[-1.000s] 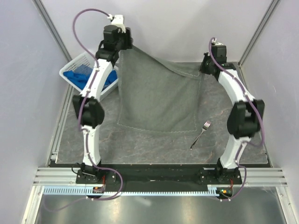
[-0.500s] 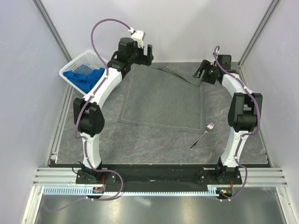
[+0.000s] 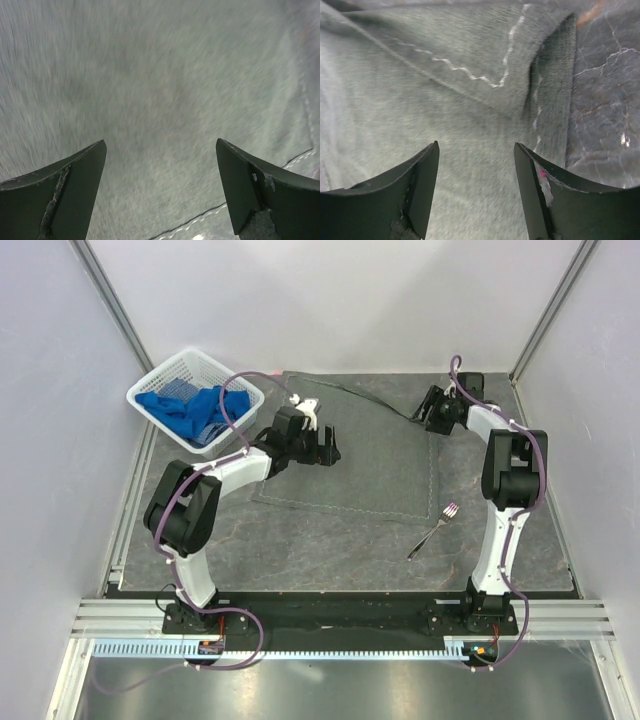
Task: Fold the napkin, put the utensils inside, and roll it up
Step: Flatten the napkin out
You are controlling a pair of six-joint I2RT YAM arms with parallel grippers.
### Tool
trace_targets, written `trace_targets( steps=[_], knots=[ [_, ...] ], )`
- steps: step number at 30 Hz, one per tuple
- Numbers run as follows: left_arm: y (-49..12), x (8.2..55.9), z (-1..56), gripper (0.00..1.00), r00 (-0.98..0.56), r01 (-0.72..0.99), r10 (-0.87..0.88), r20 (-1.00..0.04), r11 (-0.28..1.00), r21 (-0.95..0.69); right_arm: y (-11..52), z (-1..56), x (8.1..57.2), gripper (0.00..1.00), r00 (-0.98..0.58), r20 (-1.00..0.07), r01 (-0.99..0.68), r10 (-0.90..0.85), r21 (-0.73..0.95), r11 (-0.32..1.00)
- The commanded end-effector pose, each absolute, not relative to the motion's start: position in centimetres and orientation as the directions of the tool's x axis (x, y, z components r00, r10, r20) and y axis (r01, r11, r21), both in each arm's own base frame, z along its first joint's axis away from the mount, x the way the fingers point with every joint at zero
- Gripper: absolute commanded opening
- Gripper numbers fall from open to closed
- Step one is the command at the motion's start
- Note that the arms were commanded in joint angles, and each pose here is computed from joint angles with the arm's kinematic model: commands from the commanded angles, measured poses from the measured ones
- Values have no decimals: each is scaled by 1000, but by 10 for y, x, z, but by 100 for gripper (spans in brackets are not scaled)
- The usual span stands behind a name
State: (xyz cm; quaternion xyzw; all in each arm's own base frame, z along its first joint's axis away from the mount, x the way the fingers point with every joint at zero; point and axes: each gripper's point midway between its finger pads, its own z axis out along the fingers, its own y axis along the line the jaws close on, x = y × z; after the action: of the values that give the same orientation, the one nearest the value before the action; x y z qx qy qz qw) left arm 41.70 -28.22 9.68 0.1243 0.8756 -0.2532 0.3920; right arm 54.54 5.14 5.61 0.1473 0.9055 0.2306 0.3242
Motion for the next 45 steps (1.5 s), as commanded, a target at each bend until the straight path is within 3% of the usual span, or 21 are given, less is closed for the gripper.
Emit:
trace_targets(
  steps=[1,15,27,28,36,45],
  knots=[
    [-288,421,111,97,-625,414,-82,-776,808,-419,49,57,566,68,-716,-549,111,431,521,846],
    [-254,370,38,97,-723,324,-47,-689,858,-398,42,40,581,57,-709,-548,143,445,505,851],
    [-241,353,29,97,-738,297,-51,-673,871,-392,38,57,603,34,-658,-578,142,482,534,834],
    [-240,352,27,97,-740,294,-50,-671,873,-390,40,59,606,28,-657,-576,131,485,547,827],
    [-240,351,25,97,-742,293,-49,-669,873,-389,43,60,633,0,-624,-501,134,600,687,714],
    [-240,349,30,97,-731,318,-28,-681,870,-377,2,86,670,0,-418,-414,162,809,842,515]
  ],
)
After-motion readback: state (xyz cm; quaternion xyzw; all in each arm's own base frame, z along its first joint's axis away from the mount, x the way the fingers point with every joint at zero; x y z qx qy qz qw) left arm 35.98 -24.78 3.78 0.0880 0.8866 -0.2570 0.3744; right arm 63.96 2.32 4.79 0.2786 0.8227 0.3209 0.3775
